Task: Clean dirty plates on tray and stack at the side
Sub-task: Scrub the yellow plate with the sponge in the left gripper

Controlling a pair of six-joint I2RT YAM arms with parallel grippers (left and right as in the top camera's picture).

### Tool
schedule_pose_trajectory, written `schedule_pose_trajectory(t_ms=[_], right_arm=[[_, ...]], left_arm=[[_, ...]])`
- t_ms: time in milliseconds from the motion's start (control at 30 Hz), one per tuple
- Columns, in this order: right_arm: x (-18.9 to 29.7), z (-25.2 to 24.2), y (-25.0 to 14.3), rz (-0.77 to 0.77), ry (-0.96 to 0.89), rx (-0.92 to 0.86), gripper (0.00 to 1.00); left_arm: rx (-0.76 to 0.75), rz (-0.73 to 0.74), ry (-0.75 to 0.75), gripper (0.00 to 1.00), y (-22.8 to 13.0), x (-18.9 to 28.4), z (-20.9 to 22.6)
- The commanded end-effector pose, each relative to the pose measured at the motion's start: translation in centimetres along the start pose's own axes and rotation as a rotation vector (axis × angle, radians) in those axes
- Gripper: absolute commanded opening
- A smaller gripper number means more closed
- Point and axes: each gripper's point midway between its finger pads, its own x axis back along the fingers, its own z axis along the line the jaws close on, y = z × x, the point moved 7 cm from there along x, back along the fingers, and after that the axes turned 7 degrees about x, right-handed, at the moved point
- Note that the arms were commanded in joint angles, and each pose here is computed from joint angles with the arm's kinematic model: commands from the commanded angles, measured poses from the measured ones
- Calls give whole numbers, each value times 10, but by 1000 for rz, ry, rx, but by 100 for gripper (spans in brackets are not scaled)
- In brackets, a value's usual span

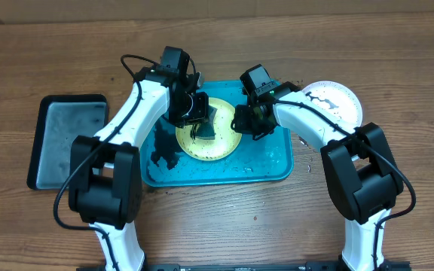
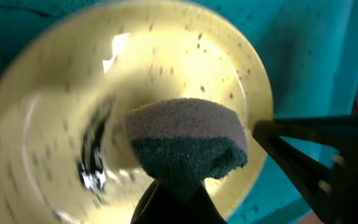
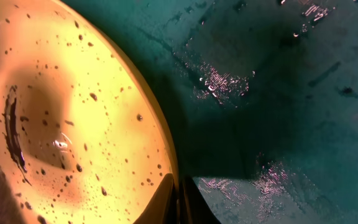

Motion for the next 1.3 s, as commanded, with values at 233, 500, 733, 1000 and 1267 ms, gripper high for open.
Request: schedule_pose_trajectory(t_ms=[233,500,733,1000,1267], right_arm=[[-2,-3,-3,10,-11,41,4],[-2,-3,-3,11,-13,41,4],[-2,-4,-2,8,-19,41,4],[-2,-3,0,-4,-13,44,4],[-2,-2,0,-6,-13,44,4]], left_arm=[[93,52,-11,5,2,-33,2],[112,80,79,4,0,-55,19],[131,-30,579,4,4,-31,81],[155,2,378,4,22,-7,53],[75,89,4,4,13,-45,-14]])
